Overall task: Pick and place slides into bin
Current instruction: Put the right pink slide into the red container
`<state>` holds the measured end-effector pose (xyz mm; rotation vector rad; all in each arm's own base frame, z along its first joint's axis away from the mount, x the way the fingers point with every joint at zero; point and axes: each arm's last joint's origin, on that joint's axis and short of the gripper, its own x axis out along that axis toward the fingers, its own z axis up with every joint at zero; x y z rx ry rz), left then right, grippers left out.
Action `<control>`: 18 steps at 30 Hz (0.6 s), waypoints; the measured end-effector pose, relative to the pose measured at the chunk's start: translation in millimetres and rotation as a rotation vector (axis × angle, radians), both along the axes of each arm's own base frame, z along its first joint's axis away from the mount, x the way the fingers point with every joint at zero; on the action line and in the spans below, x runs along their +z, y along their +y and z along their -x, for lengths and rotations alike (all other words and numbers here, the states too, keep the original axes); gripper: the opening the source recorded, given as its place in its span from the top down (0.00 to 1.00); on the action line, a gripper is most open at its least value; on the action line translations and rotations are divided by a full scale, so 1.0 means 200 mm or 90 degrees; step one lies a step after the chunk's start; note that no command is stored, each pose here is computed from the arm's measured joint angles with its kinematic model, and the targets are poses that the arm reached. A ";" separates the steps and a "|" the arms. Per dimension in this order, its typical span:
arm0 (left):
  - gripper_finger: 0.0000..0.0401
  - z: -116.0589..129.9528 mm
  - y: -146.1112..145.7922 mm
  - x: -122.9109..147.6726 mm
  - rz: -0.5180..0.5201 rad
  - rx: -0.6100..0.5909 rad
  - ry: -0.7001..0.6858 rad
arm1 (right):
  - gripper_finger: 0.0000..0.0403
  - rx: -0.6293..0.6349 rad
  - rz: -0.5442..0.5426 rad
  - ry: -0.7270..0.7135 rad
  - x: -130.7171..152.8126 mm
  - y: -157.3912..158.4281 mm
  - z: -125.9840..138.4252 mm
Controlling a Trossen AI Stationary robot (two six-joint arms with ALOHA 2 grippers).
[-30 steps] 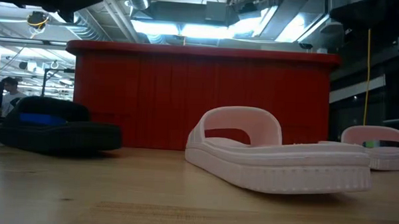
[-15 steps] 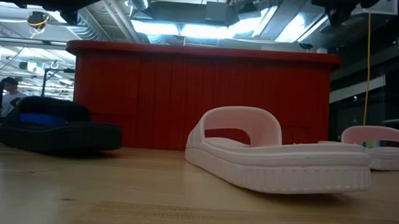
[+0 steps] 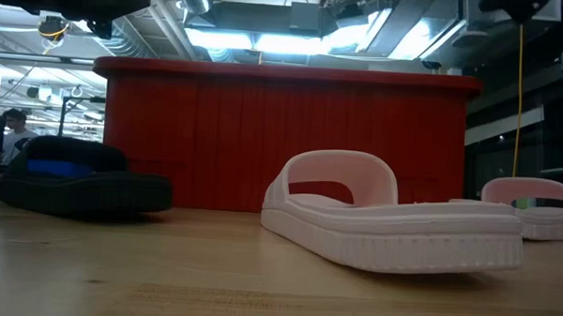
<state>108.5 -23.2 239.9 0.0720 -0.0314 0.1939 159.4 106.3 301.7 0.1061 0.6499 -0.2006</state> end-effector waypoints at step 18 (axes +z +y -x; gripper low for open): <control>1.00 0.00 0.00 0.00 -0.004 0.002 -0.004 | 0.99 -0.323 -0.148 0.276 -0.14 -0.04 0.08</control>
